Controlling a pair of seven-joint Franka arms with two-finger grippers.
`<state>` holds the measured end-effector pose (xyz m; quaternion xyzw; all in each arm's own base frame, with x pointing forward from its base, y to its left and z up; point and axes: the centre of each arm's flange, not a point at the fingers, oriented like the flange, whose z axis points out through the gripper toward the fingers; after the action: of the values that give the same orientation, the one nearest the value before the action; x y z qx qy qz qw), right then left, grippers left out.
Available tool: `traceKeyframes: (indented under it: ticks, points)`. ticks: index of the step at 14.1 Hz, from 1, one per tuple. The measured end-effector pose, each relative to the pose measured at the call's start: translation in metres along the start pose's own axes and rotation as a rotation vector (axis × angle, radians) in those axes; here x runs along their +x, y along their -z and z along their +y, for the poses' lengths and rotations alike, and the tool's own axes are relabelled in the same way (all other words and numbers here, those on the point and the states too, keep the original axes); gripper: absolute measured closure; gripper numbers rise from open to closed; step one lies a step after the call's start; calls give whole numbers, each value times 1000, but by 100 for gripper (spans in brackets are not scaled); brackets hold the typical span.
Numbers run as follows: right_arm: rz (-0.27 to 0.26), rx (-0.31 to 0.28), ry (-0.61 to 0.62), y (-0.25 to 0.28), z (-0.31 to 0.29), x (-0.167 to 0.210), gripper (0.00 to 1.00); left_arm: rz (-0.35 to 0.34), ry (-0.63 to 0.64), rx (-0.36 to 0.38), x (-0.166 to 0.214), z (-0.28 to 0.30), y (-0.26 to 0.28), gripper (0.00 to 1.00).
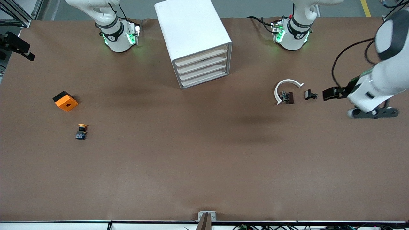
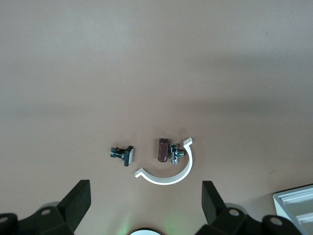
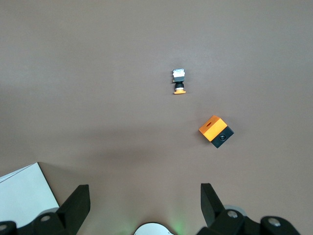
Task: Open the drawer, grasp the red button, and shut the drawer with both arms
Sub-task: 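Move the left gripper from rest toward the white cabinet drawers, then grasp the handle of a white drawer with the left gripper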
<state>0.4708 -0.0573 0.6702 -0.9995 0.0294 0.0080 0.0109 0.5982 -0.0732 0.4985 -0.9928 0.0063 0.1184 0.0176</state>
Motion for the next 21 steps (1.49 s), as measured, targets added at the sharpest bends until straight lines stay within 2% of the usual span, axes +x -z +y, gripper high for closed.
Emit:
traceKeyframes:
  ticks: [5,9,12,17,19,21]
  points:
    - [0,0,0,0,0,0,0,-60,-1,16,54,34,-91,0]
    - [0,0,0,0,0,0,0,-81,150,46,64,91,-134,0]
    - [0,0,0,0,0,0,0,-110,355,44,55,155,-155,0]
    - [-8,-1,0,-4,0,5,0,-248,738,-64,52,215,-175,0]
    - [-40,-3,0,-19,-1,15,0,-317,913,-98,52,235,-177,0]
    - [-96,-6,0,-50,-2,36,0,-388,1078,-106,52,251,-183,0]
